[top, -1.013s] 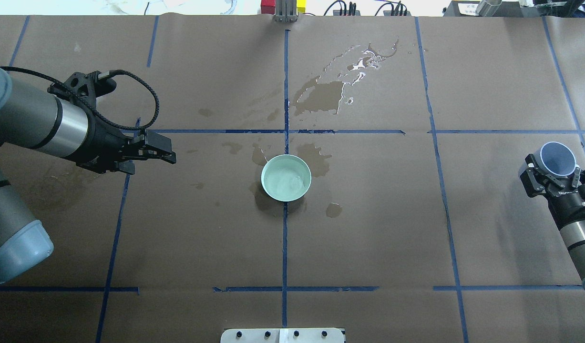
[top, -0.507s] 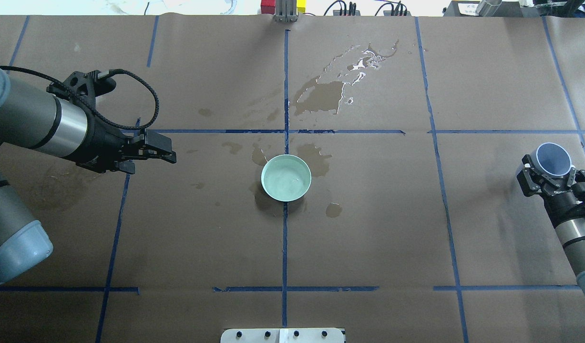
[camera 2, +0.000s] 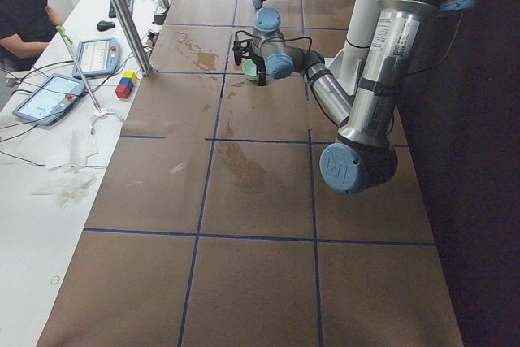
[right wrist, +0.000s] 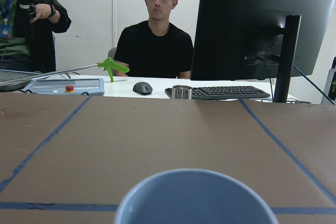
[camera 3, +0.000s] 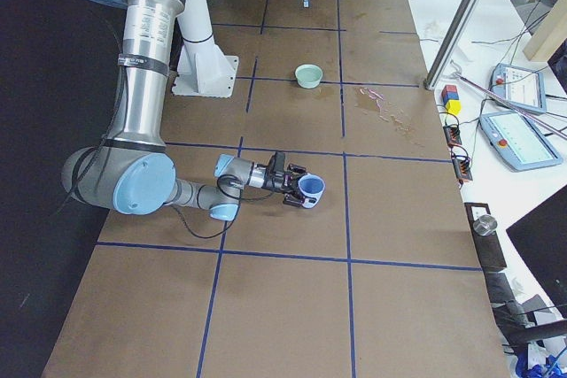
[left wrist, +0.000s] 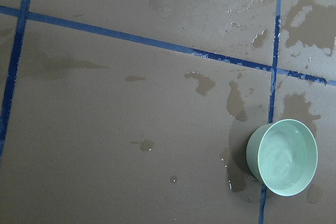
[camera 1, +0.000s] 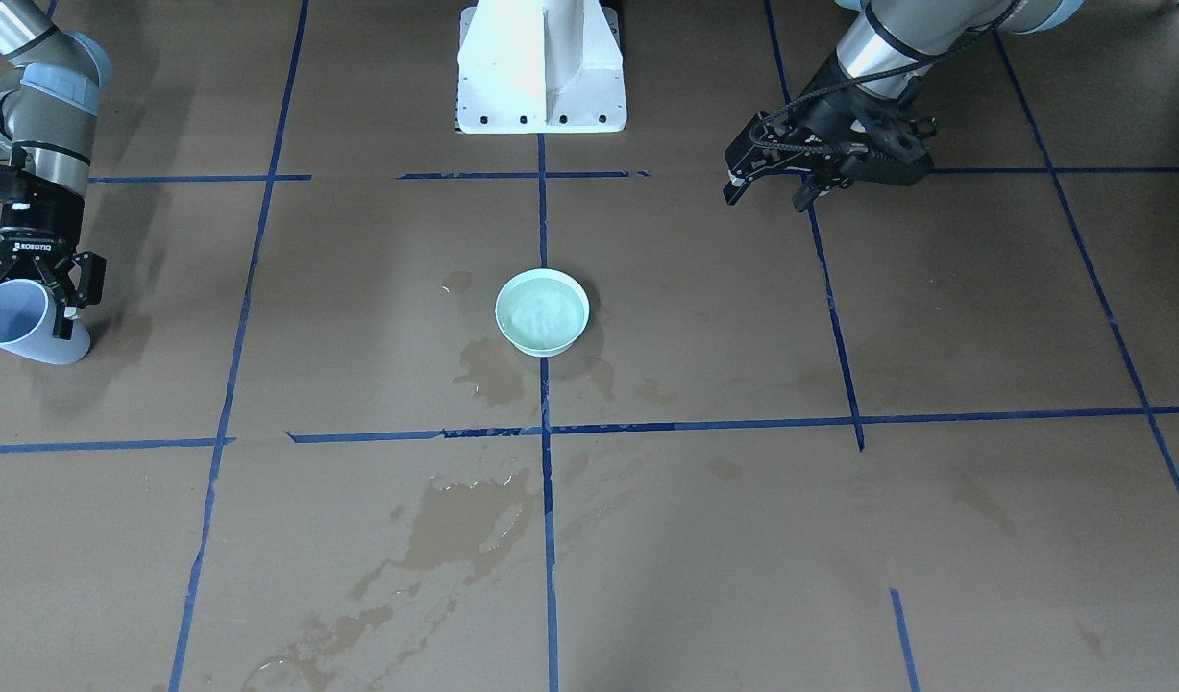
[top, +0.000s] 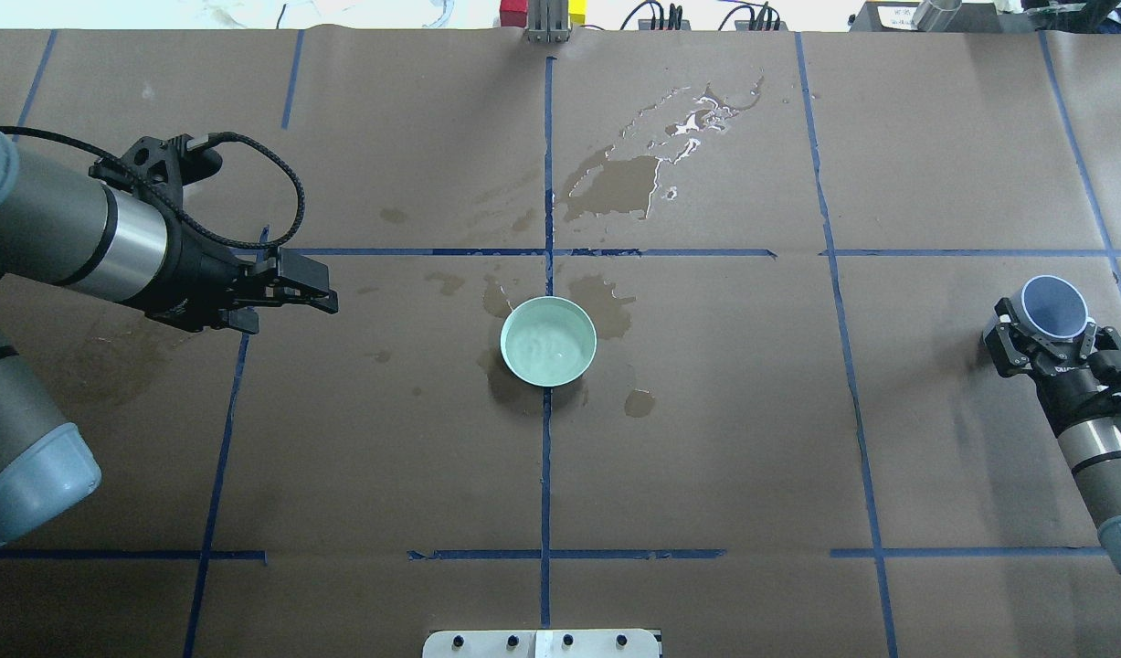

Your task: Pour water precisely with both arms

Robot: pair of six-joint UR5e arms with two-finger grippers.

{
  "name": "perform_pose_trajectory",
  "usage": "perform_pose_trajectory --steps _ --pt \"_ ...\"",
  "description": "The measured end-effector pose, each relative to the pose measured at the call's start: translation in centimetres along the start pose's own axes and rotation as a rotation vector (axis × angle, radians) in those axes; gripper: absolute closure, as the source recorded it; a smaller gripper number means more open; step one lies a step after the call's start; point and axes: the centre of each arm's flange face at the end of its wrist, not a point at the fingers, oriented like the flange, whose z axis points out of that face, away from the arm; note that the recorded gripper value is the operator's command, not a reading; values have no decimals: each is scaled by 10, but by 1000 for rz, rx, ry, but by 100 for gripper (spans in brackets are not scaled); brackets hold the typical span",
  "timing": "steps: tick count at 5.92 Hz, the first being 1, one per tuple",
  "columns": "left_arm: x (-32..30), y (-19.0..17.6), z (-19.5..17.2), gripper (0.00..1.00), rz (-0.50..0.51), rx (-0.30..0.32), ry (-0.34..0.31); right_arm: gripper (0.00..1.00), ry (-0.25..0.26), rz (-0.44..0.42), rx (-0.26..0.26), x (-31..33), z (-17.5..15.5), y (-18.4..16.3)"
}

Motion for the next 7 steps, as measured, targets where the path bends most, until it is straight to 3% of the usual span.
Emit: perform_pose_trajectory --steps 3,7 --pt "2 2 -4 0 1 1 4 0 -30 48 8 28 -2 9" --pt "7 9 -16 0 -6 0 -9 0 -69 66 25 27 -2 -10"
